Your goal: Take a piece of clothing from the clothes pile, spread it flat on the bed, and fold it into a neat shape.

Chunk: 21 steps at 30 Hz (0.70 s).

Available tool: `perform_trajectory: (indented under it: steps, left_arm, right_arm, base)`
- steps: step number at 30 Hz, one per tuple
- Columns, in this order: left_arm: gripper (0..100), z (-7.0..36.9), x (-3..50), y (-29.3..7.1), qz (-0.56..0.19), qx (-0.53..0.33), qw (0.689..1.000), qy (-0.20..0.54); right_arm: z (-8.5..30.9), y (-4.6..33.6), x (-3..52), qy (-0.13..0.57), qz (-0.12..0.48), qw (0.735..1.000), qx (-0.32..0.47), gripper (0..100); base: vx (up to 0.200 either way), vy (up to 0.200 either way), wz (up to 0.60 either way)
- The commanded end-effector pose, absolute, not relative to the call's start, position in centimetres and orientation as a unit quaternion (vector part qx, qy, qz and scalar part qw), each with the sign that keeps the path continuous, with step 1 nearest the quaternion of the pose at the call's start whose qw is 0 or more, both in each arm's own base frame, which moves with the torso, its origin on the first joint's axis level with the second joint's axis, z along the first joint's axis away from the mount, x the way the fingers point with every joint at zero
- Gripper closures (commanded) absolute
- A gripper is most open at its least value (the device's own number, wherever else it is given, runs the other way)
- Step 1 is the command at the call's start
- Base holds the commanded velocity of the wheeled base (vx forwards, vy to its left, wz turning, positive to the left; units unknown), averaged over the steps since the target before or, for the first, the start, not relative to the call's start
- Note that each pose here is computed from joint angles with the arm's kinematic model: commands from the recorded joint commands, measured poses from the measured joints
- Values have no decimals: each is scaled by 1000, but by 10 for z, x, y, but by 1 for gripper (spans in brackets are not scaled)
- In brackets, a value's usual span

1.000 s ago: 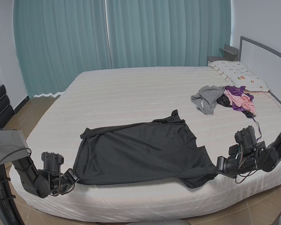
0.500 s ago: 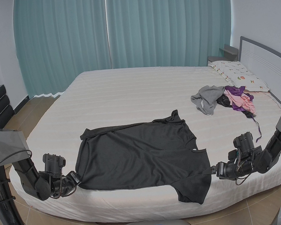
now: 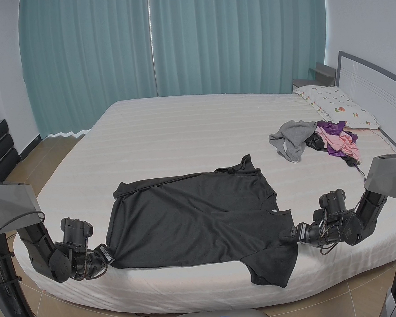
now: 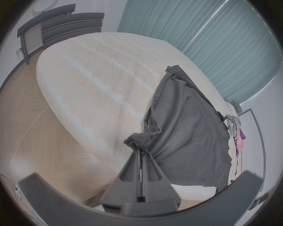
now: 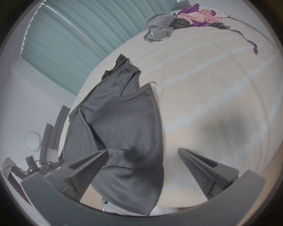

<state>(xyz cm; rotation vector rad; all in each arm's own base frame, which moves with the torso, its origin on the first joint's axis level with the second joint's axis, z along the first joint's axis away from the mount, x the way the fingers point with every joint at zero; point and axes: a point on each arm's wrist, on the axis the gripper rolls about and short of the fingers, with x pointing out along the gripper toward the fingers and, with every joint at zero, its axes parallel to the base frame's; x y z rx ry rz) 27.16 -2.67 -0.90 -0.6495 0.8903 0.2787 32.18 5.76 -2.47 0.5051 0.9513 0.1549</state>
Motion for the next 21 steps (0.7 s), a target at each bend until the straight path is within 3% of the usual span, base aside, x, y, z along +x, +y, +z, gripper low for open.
perform_trajectory:
  steps: [1, 2, 21]
  left_arm:
    - [100, -9, 272, -26, 132, -307, 843, 421]
    - [100, -9, 271, -26, 133, -307, 843, 422]
    - [100, 2, 255, -18, 128, -253, 845, 454]
  right_arm:
    - [-39, 56, 325, 465, 68, 850, 237, 0]
    - [-38, 56, 325, 464, 67, 851, 237, 100]
    - [-10, 15, 299, 445, 33, 852, 273, 100]
  base:
    - [0, 0, 0]
    - [0, 0, 0]
    - [0, 0, 0]
